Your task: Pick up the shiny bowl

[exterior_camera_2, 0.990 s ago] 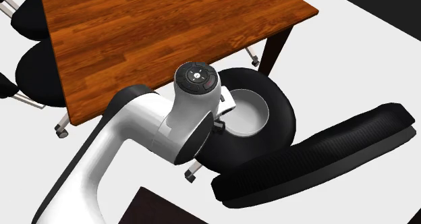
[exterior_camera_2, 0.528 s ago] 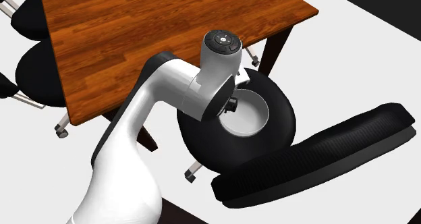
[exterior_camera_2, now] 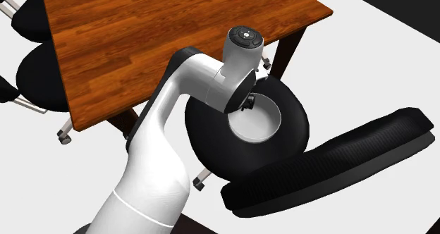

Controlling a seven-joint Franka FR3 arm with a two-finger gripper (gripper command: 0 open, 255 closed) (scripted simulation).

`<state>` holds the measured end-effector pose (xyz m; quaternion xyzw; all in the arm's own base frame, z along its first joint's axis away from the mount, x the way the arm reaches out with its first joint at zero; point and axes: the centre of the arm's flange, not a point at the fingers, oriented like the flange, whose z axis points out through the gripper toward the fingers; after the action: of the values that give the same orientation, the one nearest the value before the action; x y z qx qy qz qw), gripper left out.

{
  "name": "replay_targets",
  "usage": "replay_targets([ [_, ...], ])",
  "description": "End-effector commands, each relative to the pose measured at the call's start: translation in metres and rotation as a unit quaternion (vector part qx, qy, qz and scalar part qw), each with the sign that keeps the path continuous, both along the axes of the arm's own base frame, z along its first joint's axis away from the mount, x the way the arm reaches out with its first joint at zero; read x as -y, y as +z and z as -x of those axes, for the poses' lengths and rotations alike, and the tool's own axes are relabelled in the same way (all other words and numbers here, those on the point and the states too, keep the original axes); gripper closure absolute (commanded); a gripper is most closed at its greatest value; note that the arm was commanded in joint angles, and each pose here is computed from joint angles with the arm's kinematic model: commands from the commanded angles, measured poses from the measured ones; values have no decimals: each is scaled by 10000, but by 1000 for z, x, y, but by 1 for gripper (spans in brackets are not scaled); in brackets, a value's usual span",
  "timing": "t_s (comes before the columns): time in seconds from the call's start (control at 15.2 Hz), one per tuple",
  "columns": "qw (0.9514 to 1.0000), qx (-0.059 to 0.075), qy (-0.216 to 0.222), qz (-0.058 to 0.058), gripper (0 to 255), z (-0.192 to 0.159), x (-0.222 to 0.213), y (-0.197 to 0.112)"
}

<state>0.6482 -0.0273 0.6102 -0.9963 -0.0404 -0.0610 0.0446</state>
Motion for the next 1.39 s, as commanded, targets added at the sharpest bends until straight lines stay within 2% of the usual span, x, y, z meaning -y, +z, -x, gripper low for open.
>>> replay_targets([
  [0.0, 10000, 3, 1, 0, 0, -2, 1, -11],
  [0.2, 10000, 3, 1, 0, 0, -2, 1, -20],
  [0.26, 10000, 2, 1, 0, 255, -2, 1, -20],
  [0.86, 10000, 3, 1, 0, 255, -2, 1, -20],
  [1.32, 10000, 3, 1, 0, 255, -2, 1, 17],
])
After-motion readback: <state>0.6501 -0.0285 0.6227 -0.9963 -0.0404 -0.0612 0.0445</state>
